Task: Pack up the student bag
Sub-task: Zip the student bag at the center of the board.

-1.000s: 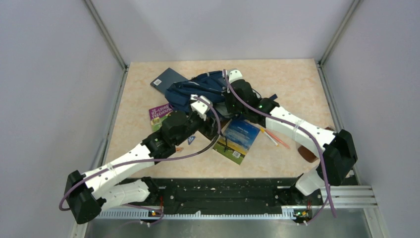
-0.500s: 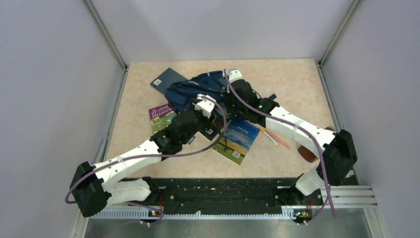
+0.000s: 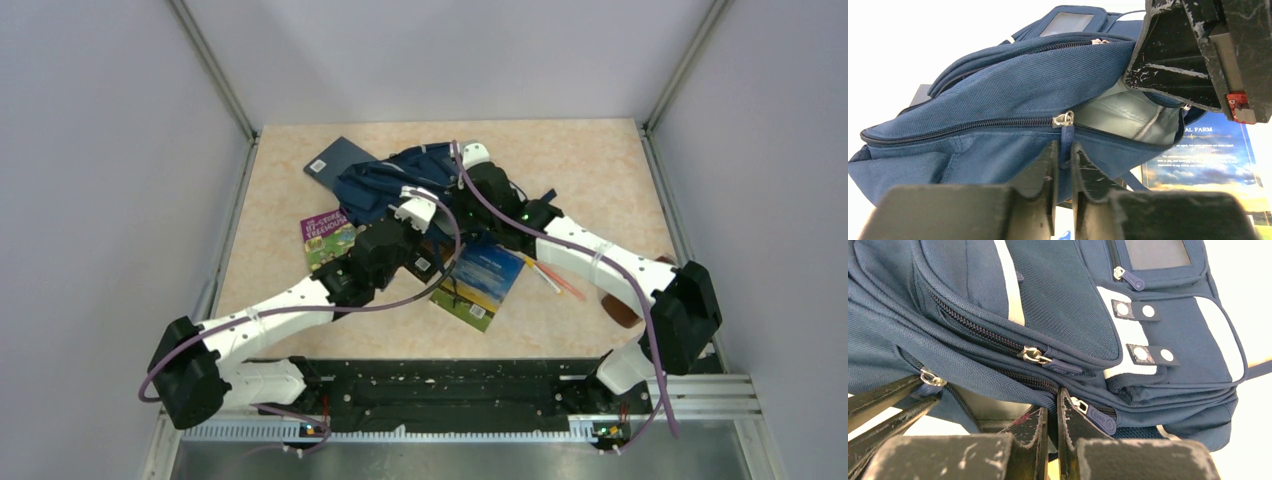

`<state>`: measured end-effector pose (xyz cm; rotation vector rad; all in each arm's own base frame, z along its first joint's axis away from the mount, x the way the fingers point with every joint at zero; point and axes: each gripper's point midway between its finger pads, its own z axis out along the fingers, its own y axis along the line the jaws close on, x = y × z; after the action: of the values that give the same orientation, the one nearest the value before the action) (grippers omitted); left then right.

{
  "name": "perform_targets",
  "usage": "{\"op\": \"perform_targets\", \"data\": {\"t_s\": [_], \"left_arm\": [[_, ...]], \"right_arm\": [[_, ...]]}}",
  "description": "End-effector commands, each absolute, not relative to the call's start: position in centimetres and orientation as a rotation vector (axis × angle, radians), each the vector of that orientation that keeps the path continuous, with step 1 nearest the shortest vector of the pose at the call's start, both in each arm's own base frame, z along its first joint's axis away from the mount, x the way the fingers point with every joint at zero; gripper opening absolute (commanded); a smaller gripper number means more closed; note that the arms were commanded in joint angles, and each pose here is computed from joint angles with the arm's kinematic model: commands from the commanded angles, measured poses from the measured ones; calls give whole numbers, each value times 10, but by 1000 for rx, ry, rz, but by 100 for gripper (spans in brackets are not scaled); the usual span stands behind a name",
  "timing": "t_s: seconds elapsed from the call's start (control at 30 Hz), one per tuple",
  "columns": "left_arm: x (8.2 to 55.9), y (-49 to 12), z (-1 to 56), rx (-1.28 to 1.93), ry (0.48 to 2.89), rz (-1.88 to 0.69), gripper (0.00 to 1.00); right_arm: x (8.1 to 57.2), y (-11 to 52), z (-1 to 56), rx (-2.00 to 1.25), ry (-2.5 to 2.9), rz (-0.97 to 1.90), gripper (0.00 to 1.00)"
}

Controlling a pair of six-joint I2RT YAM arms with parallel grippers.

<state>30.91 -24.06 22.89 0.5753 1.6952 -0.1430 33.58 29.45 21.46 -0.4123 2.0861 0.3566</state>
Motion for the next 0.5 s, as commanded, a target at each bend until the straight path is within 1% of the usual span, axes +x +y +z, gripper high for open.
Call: {"op": "perform_targets", "data": {"t_s": [0.0, 0.03, 0.07, 0.27, 0.47], "left_arm": [[317, -243, 251, 511, 1666, -165, 10], [317, -244, 251, 512, 1666, -177, 3], [316, -246, 251, 513, 1667, -193, 0], [315, -247, 252, 483, 1683, -231, 0], [314, -238, 250, 347, 1777, -283, 0]], "right_arm": [[339, 311, 280, -308, 1905, 533, 0], [338, 311, 280, -310, 1903, 535, 0], [338, 311, 279, -313, 1904, 533, 0], [337, 310, 278, -314, 1903, 532, 0], [336, 308, 281, -319, 1877, 534, 0]]}}
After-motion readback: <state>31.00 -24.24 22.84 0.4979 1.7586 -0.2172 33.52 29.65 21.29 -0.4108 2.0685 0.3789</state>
